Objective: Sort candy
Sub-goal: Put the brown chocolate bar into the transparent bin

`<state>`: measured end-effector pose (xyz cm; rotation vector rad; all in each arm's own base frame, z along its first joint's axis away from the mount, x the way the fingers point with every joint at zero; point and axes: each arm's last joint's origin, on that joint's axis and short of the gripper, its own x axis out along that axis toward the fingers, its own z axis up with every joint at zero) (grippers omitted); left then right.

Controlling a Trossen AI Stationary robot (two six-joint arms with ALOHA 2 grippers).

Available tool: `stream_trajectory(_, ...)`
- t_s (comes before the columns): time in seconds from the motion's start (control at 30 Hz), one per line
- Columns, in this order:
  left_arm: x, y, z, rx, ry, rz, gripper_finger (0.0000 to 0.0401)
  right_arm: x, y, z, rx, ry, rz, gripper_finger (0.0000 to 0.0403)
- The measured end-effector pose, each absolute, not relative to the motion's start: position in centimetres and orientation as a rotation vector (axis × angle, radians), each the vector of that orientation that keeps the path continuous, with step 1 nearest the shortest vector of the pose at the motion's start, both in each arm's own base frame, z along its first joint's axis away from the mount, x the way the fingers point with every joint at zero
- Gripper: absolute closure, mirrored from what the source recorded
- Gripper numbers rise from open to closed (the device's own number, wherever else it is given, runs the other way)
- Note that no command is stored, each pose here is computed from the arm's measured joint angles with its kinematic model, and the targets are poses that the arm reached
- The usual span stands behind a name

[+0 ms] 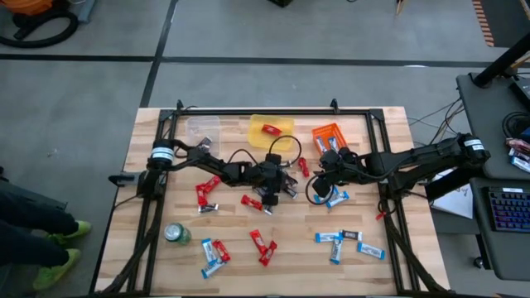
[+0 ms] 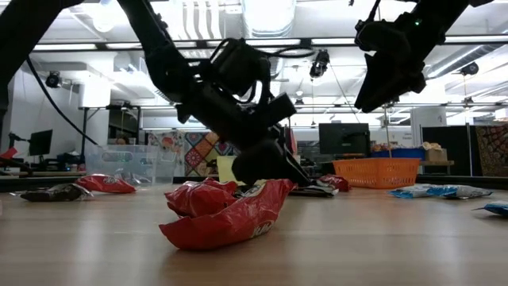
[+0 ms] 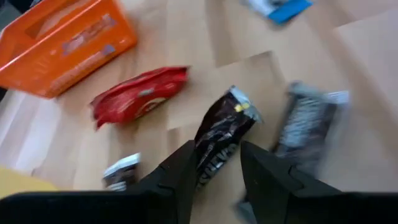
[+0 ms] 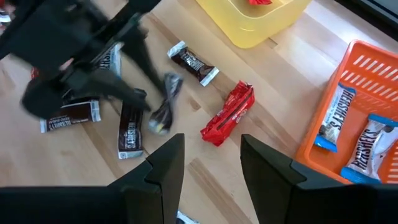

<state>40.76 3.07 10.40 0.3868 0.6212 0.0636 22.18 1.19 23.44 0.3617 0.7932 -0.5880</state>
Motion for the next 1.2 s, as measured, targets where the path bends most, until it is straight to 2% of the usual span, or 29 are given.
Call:
stream_trajectory(0.2, 40.7, 4.6, 9.6, 0.331, 0.624, 0.04, 0.0307, 22.2, 1.2, 23.4, 0.365, 0.794, -0.583, 0.0259)
stream_trajectory(0.43, 40.8, 4.7, 9.3, 0.322, 0.625, 0.041, 0.0384, 22.2, 1.2, 23.3, 0.364, 0.796, -0.583, 0.0259)
stream_trajectory(0.5, 40.8, 4.7, 9.4, 0.311, 0.622, 0.045, 0.0395, 22.2, 1.2, 23.3, 0.363, 0.796, -0.582, 0.0259)
stream_trajectory(0.77, 40.6, 4.0, 10.5, 0.272, 0.609, 0.03, 0.04, 22.1, 1.3, 23.1, 0.359, 0.803, -0.579, 0.0259)
stream_trajectory(1.1, 39.8, 3.2, 16.5, 0.281, 0.507, 0.033, 0.0401, 22.0, 1.3, 23.0, 0.357, 0.806, -0.58, 0.0259)
stream_trajectory(1.2, 38.8, 3.2, 18.6, 0.298, 0.53, 0.1, 0.0401, 22.0, 1.3, 23.0, 0.357, 0.808, -0.58, 0.0259)
